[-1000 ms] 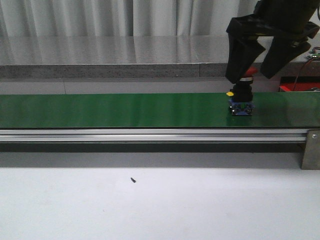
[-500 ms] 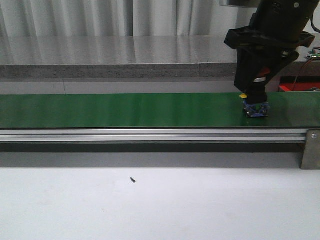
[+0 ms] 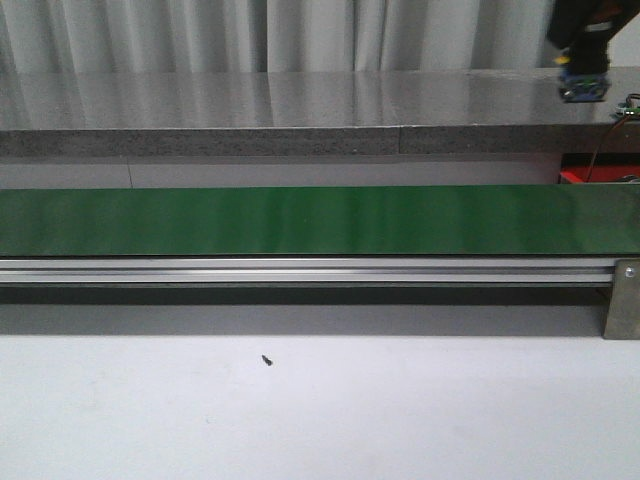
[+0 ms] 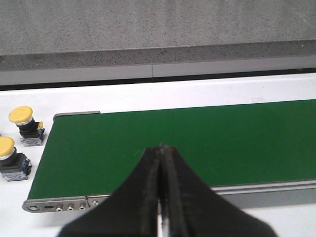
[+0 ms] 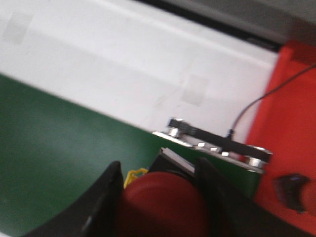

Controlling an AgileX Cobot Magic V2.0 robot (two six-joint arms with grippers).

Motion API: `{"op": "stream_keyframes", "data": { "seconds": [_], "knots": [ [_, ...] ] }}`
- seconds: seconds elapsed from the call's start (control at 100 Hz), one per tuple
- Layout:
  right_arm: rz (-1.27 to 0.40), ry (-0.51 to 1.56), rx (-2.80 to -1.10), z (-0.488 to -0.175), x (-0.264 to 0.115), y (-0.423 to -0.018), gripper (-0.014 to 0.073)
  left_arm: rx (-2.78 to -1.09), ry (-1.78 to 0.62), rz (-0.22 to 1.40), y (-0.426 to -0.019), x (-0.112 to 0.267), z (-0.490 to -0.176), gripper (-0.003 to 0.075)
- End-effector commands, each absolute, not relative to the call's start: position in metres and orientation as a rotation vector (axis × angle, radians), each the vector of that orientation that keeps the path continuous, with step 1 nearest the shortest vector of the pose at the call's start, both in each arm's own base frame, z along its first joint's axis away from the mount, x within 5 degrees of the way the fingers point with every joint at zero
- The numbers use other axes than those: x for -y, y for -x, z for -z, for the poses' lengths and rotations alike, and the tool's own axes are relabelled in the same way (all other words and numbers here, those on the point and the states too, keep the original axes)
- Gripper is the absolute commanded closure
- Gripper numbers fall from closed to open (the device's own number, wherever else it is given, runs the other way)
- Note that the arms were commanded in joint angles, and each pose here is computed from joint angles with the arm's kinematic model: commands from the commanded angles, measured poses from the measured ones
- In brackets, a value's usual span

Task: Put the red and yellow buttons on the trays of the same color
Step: 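Grasp the second red button on the belt with the right gripper, then lower the red button into the red tray and open the right gripper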

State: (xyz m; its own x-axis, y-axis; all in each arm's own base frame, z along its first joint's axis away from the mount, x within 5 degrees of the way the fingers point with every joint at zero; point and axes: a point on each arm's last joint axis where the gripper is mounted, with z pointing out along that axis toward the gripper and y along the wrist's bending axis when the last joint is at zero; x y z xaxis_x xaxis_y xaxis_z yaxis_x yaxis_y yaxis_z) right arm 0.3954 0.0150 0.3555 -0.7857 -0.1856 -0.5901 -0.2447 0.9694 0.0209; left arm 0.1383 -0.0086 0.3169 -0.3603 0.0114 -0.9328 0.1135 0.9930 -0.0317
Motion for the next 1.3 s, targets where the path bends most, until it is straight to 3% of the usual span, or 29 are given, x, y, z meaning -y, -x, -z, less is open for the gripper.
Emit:
{"op": "stream_keyframes", "data": {
  "seconds": [0.0, 0.18, 0.39, 0.77, 1.29],
  "knots": [
    [-0.063, 0.191, -2.378, -0.385, 0.018, -0.396, 0.0464, -1.840, -0.059, 0.100, -0.140, 0.007, -0.332, 0.0740],
    [-0.035, 0.046, -2.394, -0.368, 0.070, -0.419, 0.0464, -1.840, -0.059, 0.100, -0.140, 0.007, -0.332, 0.0740],
    [-0.024, -0.008, -2.415, -0.344, 0.100, -0.450, 0.0464, -1.838, -0.058, 0.099, -0.140, 0.007, -0.332, 0.0740],
    [-0.027, -0.029, -2.418, -0.296, 0.111, -0.490, 0.0464, -1.838, -0.058, 0.099, -0.140, 0.007, -0.332, 0.0740],
    [-0.054, -0.038, -2.497, -0.259, 0.114, -0.500, 0.0461, -1.839, -0.059, 0.100, -0.140, 0.007, -0.332, 0.0740]
  ]
}}
